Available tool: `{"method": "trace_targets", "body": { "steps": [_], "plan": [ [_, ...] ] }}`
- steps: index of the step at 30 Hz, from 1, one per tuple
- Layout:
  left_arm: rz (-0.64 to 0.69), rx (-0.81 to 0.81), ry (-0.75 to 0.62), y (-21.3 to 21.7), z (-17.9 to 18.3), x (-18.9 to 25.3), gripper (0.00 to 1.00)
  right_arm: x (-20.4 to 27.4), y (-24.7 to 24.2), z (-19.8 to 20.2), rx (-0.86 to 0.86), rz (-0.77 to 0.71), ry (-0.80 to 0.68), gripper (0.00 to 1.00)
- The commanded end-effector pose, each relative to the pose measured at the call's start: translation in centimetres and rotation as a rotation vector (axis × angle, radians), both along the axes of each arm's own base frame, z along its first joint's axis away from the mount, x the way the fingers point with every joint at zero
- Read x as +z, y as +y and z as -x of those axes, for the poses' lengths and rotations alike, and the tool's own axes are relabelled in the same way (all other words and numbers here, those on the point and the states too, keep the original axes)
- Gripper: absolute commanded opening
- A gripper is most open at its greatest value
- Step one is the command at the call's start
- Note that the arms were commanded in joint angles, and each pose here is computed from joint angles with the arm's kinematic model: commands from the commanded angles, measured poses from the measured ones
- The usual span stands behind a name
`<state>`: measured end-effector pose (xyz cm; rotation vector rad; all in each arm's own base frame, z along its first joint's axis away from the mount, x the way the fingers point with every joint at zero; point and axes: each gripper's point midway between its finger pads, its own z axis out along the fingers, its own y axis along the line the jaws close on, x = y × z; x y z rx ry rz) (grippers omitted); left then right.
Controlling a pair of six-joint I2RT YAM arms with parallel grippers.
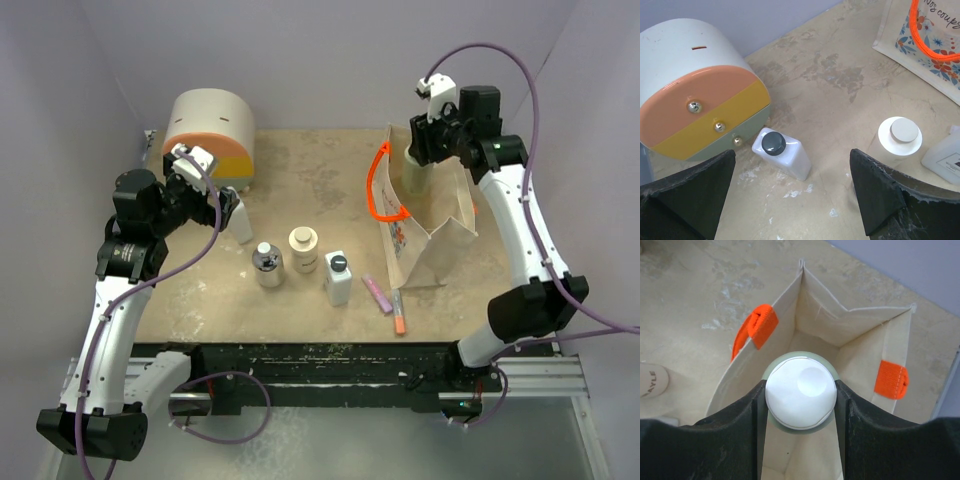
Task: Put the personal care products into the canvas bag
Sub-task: Place the care product in the canvas bag.
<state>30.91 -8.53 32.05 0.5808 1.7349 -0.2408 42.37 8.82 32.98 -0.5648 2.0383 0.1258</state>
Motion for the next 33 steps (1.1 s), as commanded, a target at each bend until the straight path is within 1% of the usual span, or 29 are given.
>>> {"method": "trace_targets", "body": {
  "steps": [1,7,11,16,24,33],
  "plan": [
    [0.008,-0.019,-0.055,-0.2,-0.2,1.3,0.99,4.3,0.8,-3.6,0.046,-0.063,-0.256,0.00],
    [0.011,-0.024,-0.051,-0.3,-0.3,1.2,0.99,0.9,1.5,-6.1,0.090,-0.052,-0.267,0.00],
    [0.011,-0.023,-0.051,-0.3,-0.2,1.2,0.99,0.0,1.7,-7.4,0.099,-0.046,-0.335,0.00],
    [0.017,-0.028,-0.048,-0.4,-0.2,1.2,0.99,-1.2,1.4,-8.7,0.091,-0.040,-0.374,0.00],
    [0.015,-0.027,-0.053,-0.4,-0.1,1.2,0.99,-3.9,1.1,-9.9,0.092,-0.037,-0.375,0.00],
    [0.017,-0.038,-0.054,-0.6,0.1,1.2,0.99,-7.2,0.8,-10.4,0.087,-0.029,-0.314,0.00]
  ]
}}
